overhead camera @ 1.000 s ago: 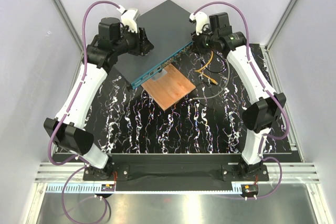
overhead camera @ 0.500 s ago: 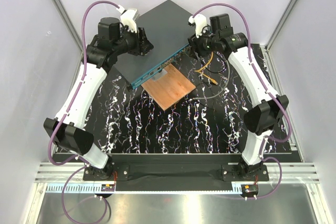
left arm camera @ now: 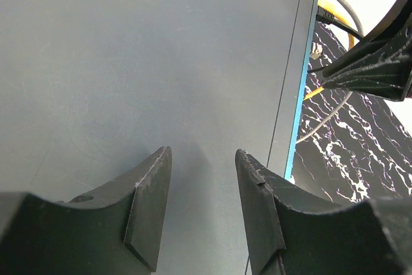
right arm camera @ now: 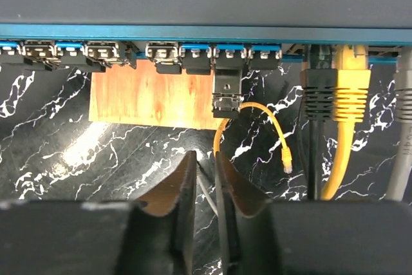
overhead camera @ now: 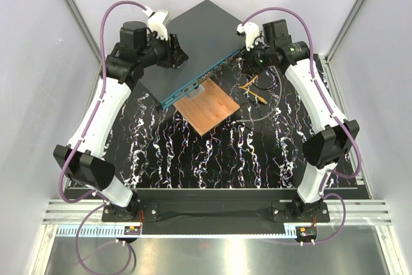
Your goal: Insert the plug into the switch port
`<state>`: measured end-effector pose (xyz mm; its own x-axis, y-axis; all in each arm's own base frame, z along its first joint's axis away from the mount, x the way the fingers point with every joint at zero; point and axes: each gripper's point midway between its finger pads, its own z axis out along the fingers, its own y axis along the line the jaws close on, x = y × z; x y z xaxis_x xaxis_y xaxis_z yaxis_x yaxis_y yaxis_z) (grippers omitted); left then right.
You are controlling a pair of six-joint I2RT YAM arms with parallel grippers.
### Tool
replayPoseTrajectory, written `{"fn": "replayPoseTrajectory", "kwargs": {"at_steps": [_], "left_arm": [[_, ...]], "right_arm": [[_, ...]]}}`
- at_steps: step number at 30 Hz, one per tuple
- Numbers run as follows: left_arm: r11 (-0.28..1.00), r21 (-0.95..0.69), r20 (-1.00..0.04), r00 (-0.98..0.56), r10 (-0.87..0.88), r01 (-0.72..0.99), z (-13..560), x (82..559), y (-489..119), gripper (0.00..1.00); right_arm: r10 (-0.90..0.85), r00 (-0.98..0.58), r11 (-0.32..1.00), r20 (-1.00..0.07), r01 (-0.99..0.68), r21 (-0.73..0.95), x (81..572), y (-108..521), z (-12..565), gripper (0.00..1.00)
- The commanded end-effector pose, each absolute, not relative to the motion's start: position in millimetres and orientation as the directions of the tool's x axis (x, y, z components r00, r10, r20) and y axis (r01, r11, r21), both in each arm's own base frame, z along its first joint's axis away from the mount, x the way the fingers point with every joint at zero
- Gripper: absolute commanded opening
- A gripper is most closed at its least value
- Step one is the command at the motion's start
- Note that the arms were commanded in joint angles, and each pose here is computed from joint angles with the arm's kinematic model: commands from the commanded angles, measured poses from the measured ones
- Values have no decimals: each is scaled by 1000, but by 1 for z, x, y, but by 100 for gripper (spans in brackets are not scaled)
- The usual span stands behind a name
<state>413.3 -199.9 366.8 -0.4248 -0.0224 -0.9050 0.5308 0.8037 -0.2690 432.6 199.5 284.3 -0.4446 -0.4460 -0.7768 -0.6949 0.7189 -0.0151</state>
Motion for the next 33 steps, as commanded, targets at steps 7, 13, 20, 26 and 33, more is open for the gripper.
{"fn": "replayPoseTrajectory", "kwargs": {"at_steps": [7, 13, 20, 26, 33], "left_arm": [[783, -281, -918, -392, -52, 554, 377, 420, -206, 49], [784, -285, -916, -397, -53, 552, 376, 421, -205, 49], [782, -292, -914, -402, -59, 550, 376, 420, -205, 49], [778, -303, -907, -417, -59, 550, 369, 418, -207, 49], [778, -303, -908, -414, -60, 551, 371, 420, -207, 49]], "right_arm": [[-393, -417, 759, -820, -650, -34, 448, 198, 309, 17], [-372, -406, 764, -835, -645, -27, 461, 204, 310, 17], [-342, -394, 762, -853, -647, -7, 475, 213, 317, 17], [-315, -364, 764, -876, -645, -6, 485, 220, 328, 19], [-253, -360, 760, -898, -648, 46, 485, 233, 334, 20]]}}
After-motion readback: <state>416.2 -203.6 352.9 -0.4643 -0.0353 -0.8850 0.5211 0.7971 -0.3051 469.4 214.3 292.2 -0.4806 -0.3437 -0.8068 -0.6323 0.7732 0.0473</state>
